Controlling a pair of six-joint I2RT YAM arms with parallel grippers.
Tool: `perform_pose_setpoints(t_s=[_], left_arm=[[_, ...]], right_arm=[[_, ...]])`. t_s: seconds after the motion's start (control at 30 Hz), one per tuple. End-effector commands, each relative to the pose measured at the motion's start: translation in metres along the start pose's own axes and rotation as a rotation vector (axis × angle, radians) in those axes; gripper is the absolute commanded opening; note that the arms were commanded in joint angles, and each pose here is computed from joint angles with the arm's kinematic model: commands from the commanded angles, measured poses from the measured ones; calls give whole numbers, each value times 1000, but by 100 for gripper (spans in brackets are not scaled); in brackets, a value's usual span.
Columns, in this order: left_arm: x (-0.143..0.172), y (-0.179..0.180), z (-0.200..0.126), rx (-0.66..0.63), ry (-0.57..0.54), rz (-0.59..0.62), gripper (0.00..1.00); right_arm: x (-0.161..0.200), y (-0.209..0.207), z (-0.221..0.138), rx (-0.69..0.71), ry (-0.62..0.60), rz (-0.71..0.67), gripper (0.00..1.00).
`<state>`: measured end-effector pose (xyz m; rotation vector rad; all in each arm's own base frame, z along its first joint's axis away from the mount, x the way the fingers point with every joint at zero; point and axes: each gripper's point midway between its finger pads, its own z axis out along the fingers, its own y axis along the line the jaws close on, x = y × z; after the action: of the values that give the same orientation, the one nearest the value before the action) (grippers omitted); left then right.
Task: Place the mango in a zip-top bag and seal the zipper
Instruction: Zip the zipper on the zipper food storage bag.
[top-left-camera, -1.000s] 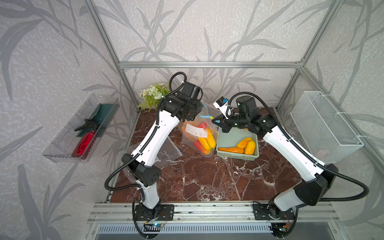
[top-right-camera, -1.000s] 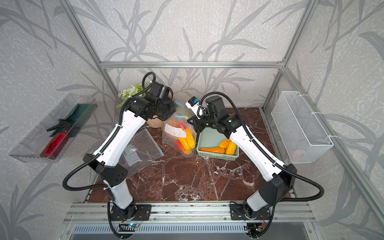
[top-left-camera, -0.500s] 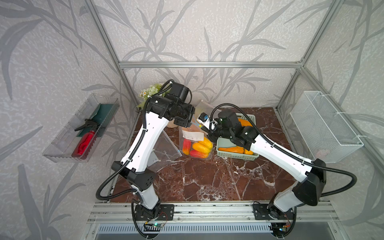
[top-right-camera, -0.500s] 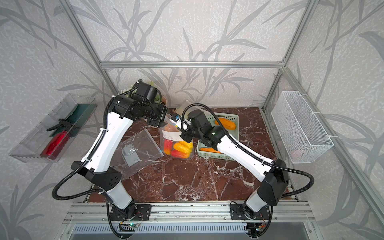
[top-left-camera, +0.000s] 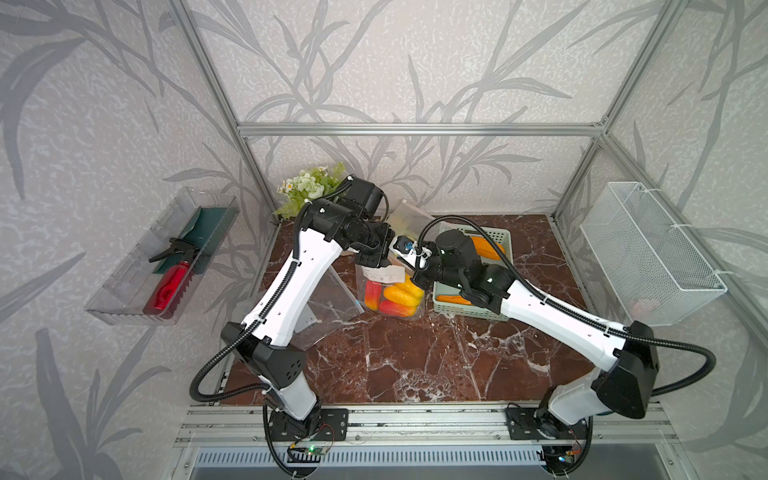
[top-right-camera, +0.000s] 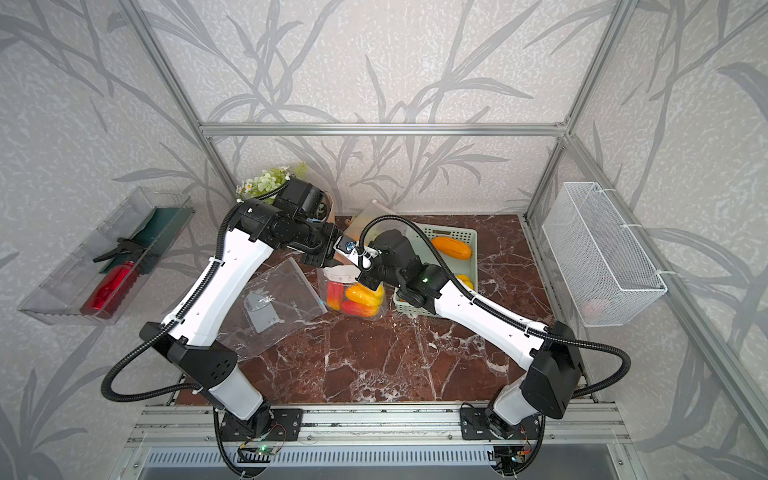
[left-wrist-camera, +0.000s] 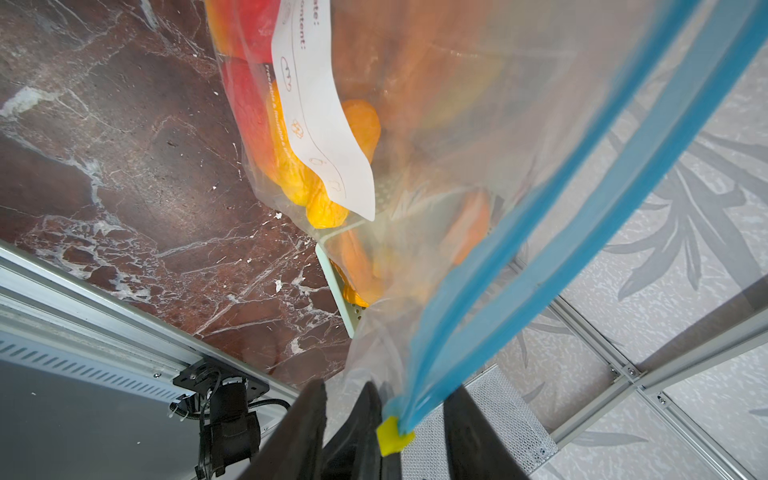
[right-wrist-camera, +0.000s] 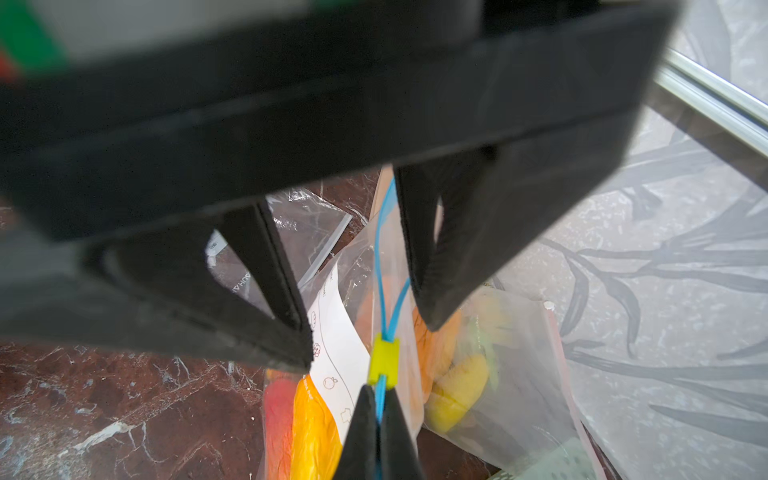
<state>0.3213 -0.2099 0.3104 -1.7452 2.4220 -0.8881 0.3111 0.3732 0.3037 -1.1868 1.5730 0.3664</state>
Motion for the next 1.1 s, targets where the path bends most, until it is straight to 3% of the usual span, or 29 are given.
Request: perform_pose_setpoints(t_s=[0.0,0.13,0.3,0.5,0.67,1.07], left_arm=[[5,6,1,-30,22,-44,43],[8,-8,5,2,22,-24,40],[8,-4,3,-22,19,-1,22],[8,-1,9,-36,30,-1,13],[2,-5,7,-18,-4,11,0],[-95,-12,-6,-53,-288,49,0]], right_arm=[[-19,0,-12,11,-60,-25,0],[-13,6,-9,-8,-32,-31,0],[-12,3,-8,5,-24,-35,0],[-16,2,-10,9,-30,-44,0],[-13,-5,-14,58,-28,-46,0],[16,-38,-44,119,-12,38,0]])
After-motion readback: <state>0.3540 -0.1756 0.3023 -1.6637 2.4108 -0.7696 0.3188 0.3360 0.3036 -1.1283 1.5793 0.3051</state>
